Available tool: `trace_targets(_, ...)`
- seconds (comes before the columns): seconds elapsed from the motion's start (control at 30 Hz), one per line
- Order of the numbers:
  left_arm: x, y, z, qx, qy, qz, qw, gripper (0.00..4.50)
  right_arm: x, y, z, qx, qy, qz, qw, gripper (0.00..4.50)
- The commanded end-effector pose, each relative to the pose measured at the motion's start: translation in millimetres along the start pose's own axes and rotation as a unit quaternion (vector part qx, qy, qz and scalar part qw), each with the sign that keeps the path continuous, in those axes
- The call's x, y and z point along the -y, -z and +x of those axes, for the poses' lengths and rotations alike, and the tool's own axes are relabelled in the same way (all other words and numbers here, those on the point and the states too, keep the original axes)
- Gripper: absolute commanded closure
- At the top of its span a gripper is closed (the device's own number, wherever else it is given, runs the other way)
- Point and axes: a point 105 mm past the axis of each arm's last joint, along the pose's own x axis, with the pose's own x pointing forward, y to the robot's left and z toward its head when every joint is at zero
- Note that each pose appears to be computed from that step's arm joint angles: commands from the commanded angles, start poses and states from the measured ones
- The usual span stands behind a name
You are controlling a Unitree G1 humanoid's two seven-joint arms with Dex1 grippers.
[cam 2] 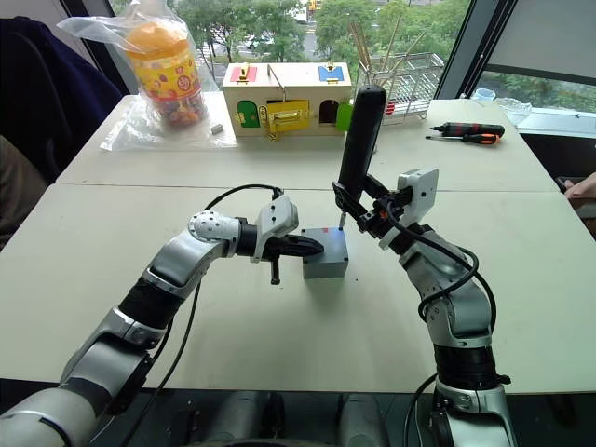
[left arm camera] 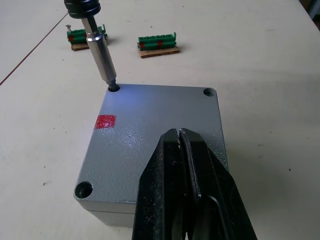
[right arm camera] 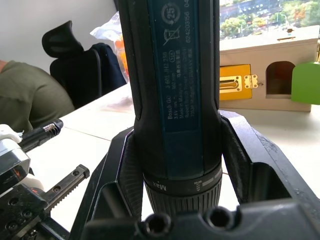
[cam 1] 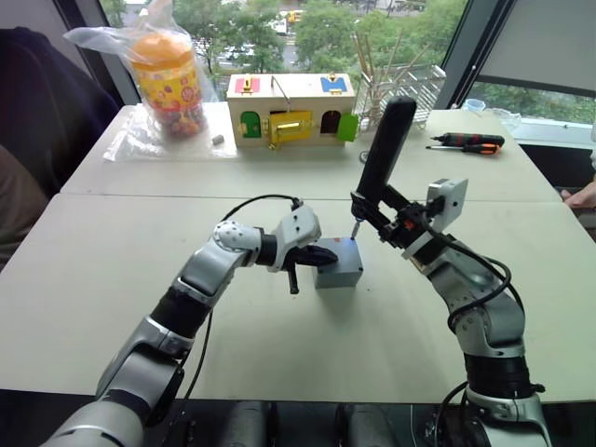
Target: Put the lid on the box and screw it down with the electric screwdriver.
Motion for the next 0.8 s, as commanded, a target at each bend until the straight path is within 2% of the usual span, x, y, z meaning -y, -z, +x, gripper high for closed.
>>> trace_targets(0.03,1,-1,1,-0.001,0.001,0.004,1.0,4.5,-5,64,-9,-0.113,0.005,0.058,0.992,2.68)
trace_targets(0.53,1,0,3,0.001,-0.001,0.001,1.0,4.5,-5,59,-11,-0.102,0.005,0.057,0.993,2.68)
trace_targets(0.8,-1,2,5,0.004,-0.003,-0.009,1.0,4.5,6,34,-6,-0.067,0.029,0.042,0.996,2.68)
